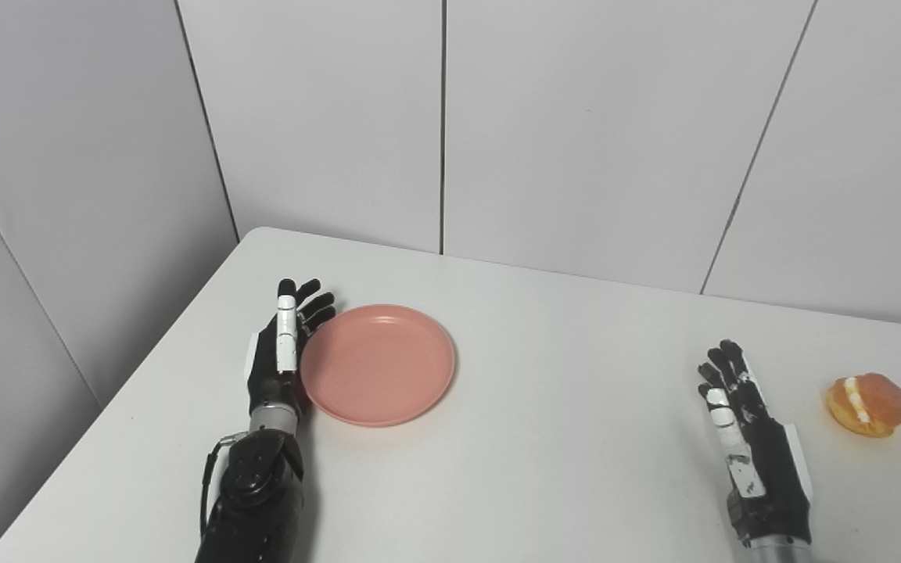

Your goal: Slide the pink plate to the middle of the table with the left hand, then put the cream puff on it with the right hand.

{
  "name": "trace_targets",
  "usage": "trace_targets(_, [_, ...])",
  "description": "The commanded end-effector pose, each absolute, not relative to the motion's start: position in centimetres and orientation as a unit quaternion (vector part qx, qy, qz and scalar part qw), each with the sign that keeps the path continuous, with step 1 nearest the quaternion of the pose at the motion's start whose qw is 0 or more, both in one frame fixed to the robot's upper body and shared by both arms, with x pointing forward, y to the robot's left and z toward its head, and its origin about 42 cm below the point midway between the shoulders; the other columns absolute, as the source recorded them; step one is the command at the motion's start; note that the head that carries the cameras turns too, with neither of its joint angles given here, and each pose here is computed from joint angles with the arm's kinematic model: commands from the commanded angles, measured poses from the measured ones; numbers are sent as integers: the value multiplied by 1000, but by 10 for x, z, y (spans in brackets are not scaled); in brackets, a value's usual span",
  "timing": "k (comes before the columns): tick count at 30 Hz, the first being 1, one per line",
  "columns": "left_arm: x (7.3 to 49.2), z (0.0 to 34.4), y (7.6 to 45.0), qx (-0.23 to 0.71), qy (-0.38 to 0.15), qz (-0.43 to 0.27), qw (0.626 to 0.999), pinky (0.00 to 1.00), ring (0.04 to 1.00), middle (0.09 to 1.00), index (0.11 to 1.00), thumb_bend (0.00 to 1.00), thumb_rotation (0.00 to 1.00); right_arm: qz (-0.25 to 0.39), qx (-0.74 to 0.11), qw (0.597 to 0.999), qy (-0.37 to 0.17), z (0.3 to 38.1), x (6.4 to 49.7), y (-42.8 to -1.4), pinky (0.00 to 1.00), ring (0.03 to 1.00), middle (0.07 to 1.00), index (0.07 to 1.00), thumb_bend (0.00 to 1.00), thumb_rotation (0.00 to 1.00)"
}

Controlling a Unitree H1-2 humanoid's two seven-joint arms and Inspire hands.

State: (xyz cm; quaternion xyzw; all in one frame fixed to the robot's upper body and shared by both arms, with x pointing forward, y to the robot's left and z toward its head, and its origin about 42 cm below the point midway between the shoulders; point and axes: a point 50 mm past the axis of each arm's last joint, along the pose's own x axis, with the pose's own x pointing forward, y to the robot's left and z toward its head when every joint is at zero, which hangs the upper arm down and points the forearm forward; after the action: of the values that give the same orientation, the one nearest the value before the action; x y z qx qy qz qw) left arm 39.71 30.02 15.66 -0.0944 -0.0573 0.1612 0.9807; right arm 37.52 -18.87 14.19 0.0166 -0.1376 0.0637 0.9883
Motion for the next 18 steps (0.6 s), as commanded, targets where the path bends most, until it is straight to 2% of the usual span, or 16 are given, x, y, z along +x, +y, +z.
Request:
trace_targets(1, [400, 169, 297, -86, -73, 144, 983, 820, 804, 786, 780, 720, 1000, 57, 26, 992, -113, 119, 360, -185, 931, 918, 931, 947, 519, 765])
trace_targets(6, [396, 172, 288, -95, -67, 118, 986, 839, 824, 806, 798, 738, 1000, 59, 30, 992, -105, 122, 361, -178, 943, 933, 948, 963, 525, 759])
trace_targets(12, [392, 168, 277, -103, -66, 90, 988, 869, 854, 835, 823, 687, 1000, 51, 25, 993, -101, 125, 361, -168, 931, 938, 951, 950, 626, 762])
trace_targets(18, [385, 161, 254, -107, -53, 49, 992, 891, 855, 838, 822, 672, 1000, 47, 21, 994, -97, 131, 363, -159, 931, 940, 952, 958, 610, 774])
